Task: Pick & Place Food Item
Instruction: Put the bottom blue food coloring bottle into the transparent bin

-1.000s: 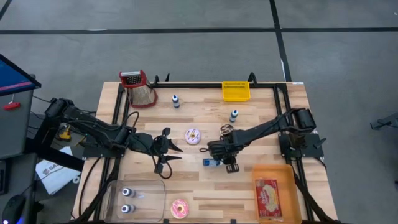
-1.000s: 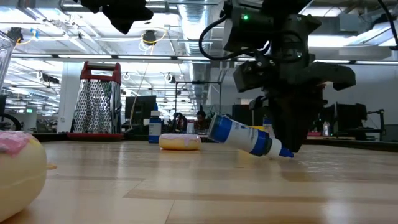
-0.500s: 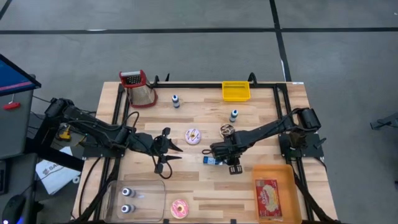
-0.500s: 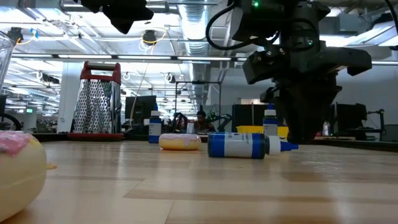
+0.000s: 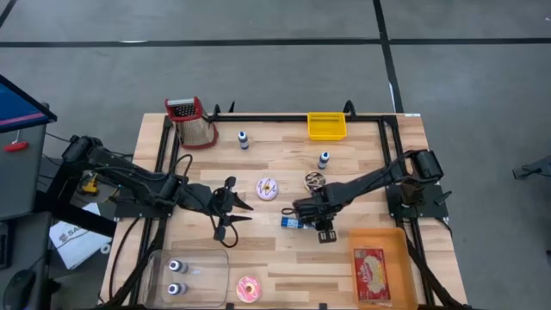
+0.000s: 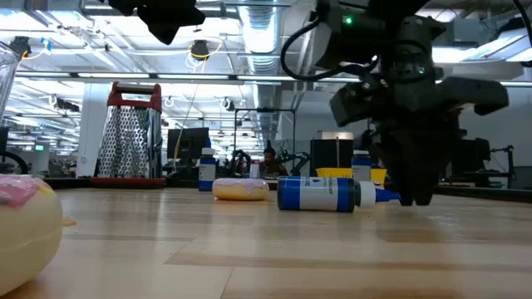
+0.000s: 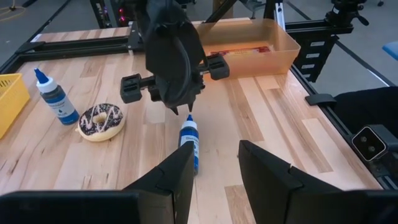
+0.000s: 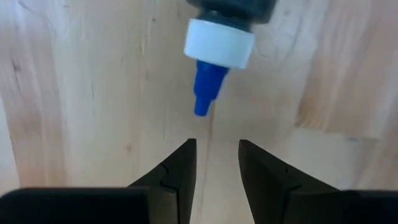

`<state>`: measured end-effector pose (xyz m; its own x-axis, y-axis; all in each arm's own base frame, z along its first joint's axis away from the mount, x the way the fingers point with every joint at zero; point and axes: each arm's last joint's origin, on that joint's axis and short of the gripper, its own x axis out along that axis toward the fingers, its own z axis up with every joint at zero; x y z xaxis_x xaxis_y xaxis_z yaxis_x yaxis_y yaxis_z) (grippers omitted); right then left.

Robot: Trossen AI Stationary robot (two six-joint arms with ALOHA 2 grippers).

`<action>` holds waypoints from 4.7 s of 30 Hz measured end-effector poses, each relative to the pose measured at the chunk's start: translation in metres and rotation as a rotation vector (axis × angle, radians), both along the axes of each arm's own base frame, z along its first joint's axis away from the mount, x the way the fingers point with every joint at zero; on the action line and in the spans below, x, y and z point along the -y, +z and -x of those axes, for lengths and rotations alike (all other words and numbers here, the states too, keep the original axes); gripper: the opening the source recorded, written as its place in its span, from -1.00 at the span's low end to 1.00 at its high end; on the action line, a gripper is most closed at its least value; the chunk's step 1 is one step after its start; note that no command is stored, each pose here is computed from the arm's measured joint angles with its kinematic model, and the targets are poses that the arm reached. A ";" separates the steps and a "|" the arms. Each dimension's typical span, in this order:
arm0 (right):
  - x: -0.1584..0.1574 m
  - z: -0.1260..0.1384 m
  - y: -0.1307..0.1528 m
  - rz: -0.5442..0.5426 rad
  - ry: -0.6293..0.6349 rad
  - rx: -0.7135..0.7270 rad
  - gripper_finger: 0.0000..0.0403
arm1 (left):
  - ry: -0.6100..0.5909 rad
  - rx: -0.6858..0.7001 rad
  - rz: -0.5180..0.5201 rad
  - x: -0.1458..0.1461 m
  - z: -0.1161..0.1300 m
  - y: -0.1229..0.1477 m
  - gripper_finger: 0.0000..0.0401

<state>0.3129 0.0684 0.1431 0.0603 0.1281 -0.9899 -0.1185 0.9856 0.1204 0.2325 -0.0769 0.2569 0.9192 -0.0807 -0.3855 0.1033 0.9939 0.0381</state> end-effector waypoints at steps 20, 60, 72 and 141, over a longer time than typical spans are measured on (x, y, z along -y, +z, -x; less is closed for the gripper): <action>-0.002 -0.009 -0.006 -0.059 -0.026 0.149 -0.44 | 0.000 0.001 -0.002 0.000 0.000 0.000 -0.39; -0.020 -0.043 0.125 0.157 0.090 0.227 -0.94 | -0.003 0.097 0.028 0.005 -0.013 0.001 -0.49; -0.017 -0.044 0.125 0.161 0.102 0.231 -0.94 | 0.004 0.057 0.051 -0.009 -0.053 -0.030 -0.77; -0.024 0.067 0.119 0.045 -0.342 0.463 -0.22 | 0.097 -0.371 0.032 -0.060 -0.173 -0.042 -0.24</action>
<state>0.2455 0.0927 0.2621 0.5195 -0.0166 -0.8543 0.1775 0.9801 0.0889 0.4058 -0.0166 0.2151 0.7214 -0.0180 -0.6922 0.0099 0.9998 -0.0157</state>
